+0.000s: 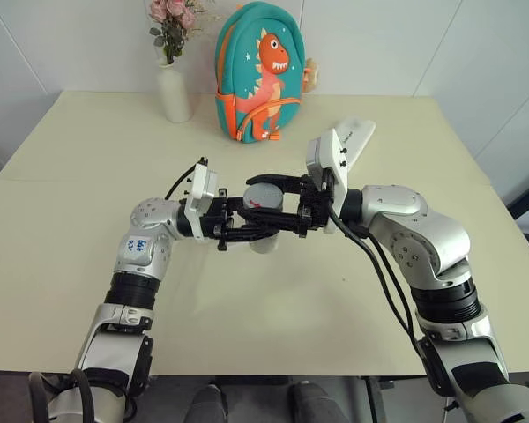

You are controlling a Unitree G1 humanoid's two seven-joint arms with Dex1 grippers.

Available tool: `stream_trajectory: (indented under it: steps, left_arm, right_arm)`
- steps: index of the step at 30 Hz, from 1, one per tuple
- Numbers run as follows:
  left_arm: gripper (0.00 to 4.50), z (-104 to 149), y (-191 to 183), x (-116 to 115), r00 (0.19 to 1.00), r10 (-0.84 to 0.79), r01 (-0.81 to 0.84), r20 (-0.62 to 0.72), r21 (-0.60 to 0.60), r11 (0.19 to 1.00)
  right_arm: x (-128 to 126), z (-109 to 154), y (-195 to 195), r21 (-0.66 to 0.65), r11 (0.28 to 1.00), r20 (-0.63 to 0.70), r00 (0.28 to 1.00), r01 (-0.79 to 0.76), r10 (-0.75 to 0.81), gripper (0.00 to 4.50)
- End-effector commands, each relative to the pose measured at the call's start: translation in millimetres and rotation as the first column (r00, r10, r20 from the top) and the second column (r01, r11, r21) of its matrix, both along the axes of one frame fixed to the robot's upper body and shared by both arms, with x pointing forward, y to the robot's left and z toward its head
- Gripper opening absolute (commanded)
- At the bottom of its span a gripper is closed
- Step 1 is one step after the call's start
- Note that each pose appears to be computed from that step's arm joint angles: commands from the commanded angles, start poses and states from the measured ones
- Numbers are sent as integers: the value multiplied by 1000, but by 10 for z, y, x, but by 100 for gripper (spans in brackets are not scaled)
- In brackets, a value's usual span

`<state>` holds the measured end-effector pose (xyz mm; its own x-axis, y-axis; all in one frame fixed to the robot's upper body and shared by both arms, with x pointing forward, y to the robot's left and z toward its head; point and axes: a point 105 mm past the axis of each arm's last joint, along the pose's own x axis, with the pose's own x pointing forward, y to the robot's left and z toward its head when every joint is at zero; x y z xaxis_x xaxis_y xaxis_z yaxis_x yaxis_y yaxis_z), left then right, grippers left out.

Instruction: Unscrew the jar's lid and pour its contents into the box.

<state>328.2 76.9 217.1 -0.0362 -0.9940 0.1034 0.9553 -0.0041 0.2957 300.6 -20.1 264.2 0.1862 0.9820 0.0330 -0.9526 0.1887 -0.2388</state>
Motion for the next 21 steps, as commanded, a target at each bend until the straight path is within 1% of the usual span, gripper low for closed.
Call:
stream_trajectory:
  steps: [1,8,14,21]
  left_arm:
    - [203,33,1,-38,1000,-2,2,25,-7,1000]
    - [203,-22,10,-49,1000,2,-2,8,1,1000]
    - [203,-79,22,-42,1000,12,-11,-12,8,1000]
    - [203,-139,-8,-60,999,5,-4,-51,24,1000]
  right_arm:
    - [-77,184,15,29,999,76,997,-35,32,256]
    - [-90,248,-7,24,999,97,994,-43,41,256]
    - [-68,433,-58,50,998,141,990,-36,28,256]
    - [-49,528,-95,59,998,191,981,-39,27,256]
